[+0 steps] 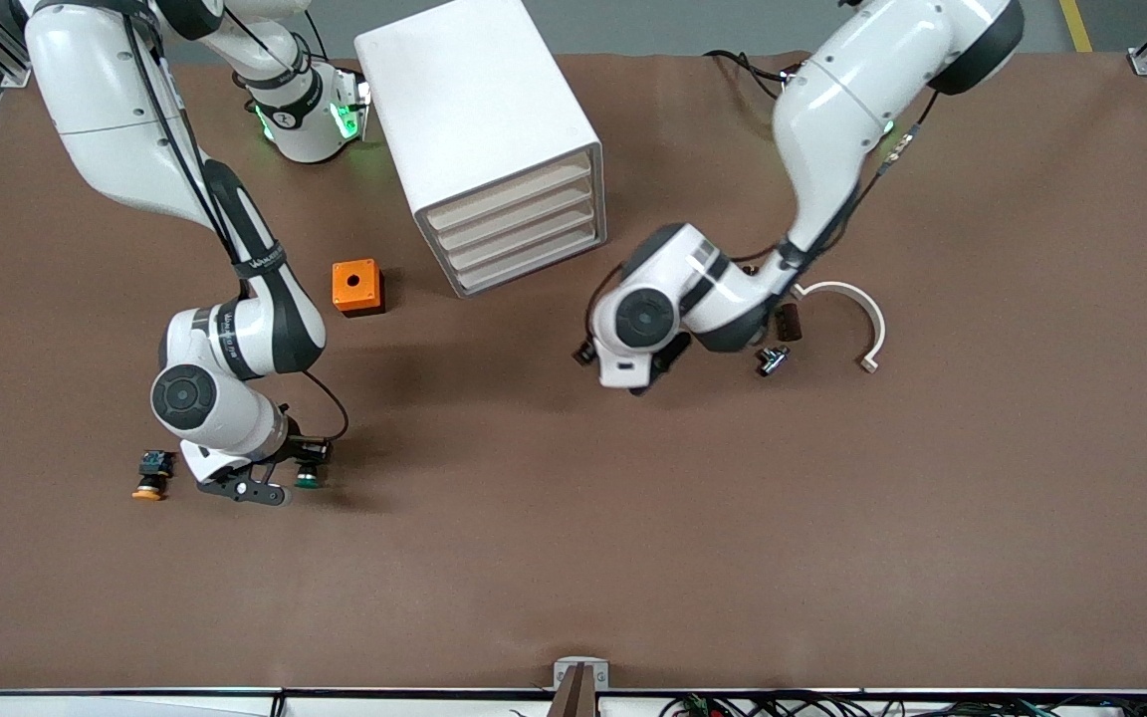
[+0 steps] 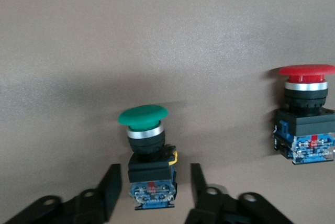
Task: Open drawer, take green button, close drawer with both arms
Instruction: 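Place the green button beside the red button with the right gripper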
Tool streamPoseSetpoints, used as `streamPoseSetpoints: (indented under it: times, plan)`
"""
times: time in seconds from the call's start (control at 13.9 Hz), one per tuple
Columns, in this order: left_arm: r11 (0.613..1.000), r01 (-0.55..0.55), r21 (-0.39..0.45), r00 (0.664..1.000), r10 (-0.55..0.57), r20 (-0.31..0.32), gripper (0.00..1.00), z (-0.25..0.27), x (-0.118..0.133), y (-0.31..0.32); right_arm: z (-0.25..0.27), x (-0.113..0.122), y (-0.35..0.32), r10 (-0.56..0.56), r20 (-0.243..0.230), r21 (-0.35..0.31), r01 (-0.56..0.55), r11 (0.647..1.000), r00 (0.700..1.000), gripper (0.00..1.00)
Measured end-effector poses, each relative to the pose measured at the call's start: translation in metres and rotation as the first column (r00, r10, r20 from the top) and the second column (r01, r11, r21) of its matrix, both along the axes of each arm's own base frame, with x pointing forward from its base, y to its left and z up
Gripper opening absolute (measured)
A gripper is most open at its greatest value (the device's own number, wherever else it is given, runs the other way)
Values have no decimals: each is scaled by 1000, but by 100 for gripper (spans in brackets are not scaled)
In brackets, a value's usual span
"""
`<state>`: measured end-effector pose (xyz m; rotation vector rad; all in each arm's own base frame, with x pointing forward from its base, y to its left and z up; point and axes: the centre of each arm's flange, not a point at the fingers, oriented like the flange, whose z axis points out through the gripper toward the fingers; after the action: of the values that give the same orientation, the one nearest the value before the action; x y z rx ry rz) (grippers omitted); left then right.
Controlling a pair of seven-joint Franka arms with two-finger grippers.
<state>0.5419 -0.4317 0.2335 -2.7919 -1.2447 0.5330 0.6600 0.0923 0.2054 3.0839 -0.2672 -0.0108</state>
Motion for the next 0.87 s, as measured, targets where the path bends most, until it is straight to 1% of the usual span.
streamPoseSetpoints:
  times: [0.07,0.14,0.22,0.29,0.36,0.51,0.65,0.72,0.87]
  plan:
    - [1000,-20,3,1000,19,22,100,18,23,23,1,1,0,12,3,0,-12,1000,1000,77]
    - [999,-44,-1,997,44,58,100,39,47,47,5,2,0,29,4,-1,-29,1000,1000,86]
    - [998,-63,-13,993,64,97,100,63,68,72,13,4,-1,44,-5,-5,-44,999,999,95]
    - [997,-65,-29,989,68,135,100,88,85,98,26,5,-4,55,-24,-10,-55,998,998,100]
    - [998,-54,-38,984,60,167,100,111,96,122,45,7,-9,66,-47,-15,-67,998,997,100]
    - [999,-21,-33,977,27,211,100,155,107,163,99,9,-26,95,-84,-21,-97,995,992,100]
    - [999,48,-16,969,-42,243,100,194,113,207,158,5,-54,137,-127,-16,-141,990,982,100]
    - [996,86,-8,964,-81,254,100,211,114,231,187,0,-71,157,-157,-9,-160,987,975,100]
    - [988,154,27,950,-156,271,100,245,112,276,237,-12,-96,163,-208,4,-166,986,964,100]
